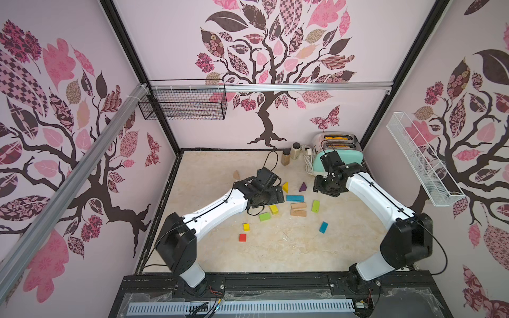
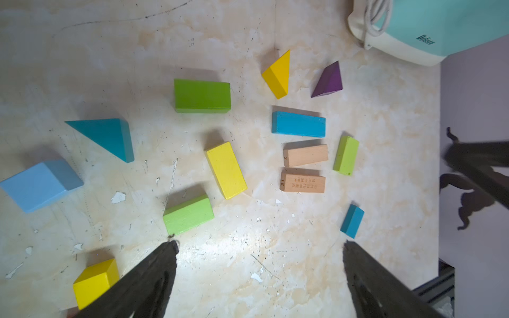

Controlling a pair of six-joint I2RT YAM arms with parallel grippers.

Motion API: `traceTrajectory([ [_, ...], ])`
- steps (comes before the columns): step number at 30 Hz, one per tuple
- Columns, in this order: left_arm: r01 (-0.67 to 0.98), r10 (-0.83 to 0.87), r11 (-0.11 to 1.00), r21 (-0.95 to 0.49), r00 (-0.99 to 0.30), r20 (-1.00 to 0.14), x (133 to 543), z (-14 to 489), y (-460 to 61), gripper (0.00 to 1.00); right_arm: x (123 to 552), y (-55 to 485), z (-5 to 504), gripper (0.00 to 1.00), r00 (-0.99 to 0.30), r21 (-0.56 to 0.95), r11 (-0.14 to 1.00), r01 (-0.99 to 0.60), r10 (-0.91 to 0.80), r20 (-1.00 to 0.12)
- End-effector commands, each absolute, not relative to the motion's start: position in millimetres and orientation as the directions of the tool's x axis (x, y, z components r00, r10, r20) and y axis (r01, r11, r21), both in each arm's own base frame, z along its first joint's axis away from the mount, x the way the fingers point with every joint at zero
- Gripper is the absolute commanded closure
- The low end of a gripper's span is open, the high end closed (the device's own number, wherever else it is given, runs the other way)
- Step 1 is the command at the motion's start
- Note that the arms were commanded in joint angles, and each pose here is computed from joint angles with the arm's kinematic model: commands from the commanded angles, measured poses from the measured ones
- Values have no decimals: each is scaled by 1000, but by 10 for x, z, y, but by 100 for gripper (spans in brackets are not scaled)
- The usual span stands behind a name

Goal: Assemble a carrot with building blocks
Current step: Pick up the building block from the center of the board.

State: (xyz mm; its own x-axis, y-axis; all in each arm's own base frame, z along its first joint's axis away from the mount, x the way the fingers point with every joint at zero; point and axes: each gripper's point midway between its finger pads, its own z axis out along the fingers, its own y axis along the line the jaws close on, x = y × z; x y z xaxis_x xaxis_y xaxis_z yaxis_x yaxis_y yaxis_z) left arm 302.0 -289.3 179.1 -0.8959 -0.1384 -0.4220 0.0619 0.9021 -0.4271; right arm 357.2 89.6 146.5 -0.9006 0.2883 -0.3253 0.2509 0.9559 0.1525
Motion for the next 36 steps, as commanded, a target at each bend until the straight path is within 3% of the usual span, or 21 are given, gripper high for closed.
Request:
traceTrajectory([
  [1, 132, -110, 866, -483, -891, -441, 2921, 1940, -2911, 2, 3795, 827, 1244, 41, -877, 164, 935, 316, 354, -326],
  [13, 95, -150, 829, -551, -912, -382, 2845, 1888, -2628, 2, 3834, 819, 393, 43, -906, 103, 919, 381, 393, -154],
  [20, 79, -162, 825, -559, -915, -369, 2928, 1840, -2581, 2, 3638, 827, 215, 59, -910, 102, 915, 391, 401, -102],
  [28, 73, -152, 821, -566, -928, -339, 2976, 1726, -2646, 2, 3645, 833, 341, 80, -914, 113, 921, 373, 386, -128],
  [36, 112, -132, 824, -556, -915, -380, 3005, 1842, -2642, 2, 3449, 1083, 961, 81, -917, 214, 926, 311, 352, -188],
])
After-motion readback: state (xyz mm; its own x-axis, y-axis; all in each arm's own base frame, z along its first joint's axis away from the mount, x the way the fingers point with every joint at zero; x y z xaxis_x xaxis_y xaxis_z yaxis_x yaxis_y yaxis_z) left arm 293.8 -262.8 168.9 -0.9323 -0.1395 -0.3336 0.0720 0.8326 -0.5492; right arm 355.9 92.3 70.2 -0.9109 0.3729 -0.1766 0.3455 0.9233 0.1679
